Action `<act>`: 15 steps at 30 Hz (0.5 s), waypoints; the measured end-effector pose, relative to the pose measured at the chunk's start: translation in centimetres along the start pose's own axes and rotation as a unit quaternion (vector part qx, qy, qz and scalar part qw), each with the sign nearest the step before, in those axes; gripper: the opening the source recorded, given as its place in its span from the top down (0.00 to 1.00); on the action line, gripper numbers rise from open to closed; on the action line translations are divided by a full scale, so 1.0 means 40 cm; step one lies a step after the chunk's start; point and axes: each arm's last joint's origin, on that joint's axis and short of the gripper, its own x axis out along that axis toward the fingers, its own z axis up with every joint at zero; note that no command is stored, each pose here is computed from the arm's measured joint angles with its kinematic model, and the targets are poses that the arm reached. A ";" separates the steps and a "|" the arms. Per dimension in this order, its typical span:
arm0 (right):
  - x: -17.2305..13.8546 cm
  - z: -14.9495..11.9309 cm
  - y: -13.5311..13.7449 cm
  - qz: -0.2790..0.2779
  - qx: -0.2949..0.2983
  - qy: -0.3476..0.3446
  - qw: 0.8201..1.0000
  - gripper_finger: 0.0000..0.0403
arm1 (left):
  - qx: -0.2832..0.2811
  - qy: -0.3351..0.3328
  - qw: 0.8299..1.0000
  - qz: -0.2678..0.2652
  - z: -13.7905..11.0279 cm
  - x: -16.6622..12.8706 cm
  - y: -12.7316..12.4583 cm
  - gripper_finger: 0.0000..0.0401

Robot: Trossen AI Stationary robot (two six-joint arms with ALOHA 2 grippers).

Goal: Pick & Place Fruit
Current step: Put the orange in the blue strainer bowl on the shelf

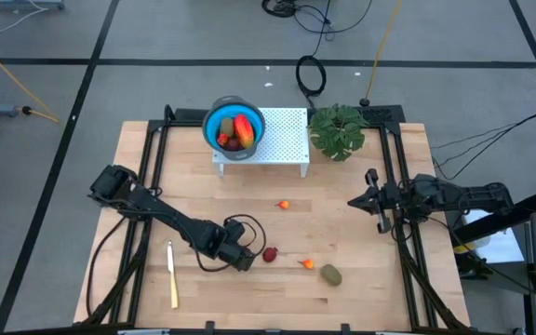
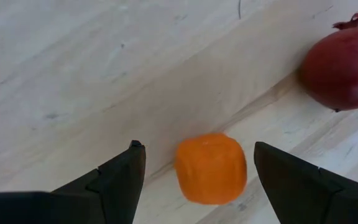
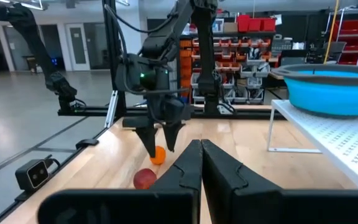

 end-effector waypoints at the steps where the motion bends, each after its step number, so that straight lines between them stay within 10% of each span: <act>1: -0.001 0.001 0.000 0.000 0.000 -0.003 1.000 1.00 | 0.000 0.002 1.000 0.001 0.000 0.002 0.000 0.26; 15: -0.005 0.004 0.000 -0.001 -0.018 -0.010 1.000 1.00 | 0.002 0.004 1.000 0.013 0.018 0.023 0.006 0.26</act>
